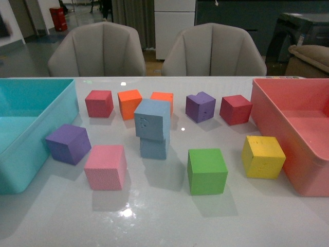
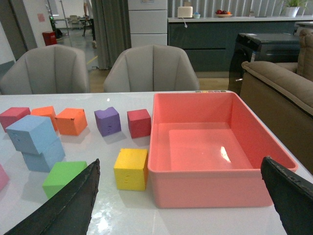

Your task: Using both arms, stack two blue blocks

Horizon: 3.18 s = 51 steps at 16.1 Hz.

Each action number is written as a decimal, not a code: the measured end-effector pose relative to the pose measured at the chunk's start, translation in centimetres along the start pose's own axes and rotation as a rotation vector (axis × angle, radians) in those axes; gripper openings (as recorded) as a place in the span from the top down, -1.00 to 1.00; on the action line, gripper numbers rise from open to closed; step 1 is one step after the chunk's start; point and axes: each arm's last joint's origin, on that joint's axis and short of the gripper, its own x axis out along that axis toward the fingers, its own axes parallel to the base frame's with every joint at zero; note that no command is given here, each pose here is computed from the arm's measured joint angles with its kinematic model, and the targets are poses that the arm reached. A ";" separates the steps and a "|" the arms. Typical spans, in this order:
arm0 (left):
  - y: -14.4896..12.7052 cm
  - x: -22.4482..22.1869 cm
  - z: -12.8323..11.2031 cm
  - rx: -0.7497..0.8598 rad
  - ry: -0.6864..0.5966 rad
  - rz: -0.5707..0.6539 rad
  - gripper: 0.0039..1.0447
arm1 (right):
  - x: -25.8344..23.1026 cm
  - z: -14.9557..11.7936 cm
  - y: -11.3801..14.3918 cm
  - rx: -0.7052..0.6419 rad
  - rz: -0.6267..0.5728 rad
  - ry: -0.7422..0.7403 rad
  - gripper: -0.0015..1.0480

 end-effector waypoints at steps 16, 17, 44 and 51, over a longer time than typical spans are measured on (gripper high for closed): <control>5.4 -10.1 -5.0 0.003 -0.002 0.003 0.97 | 0.0 0.0 0.0 0.000 0.000 0.000 -0.87; 5.4 -10.4 -4.8 0.003 -0.015 0.003 0.97 | 0.0 0.0 0.0 0.000 0.000 0.000 -0.87; 5.4 -13.6 -5.1 0.003 -0.002 0.003 -0.63 | 0.0 0.0 0.0 0.000 0.000 0.000 -0.87; 5.4 -13.6 -5.1 0.004 -0.002 0.003 -0.88 | 0.0 0.0 0.0 0.000 0.000 0.000 -0.87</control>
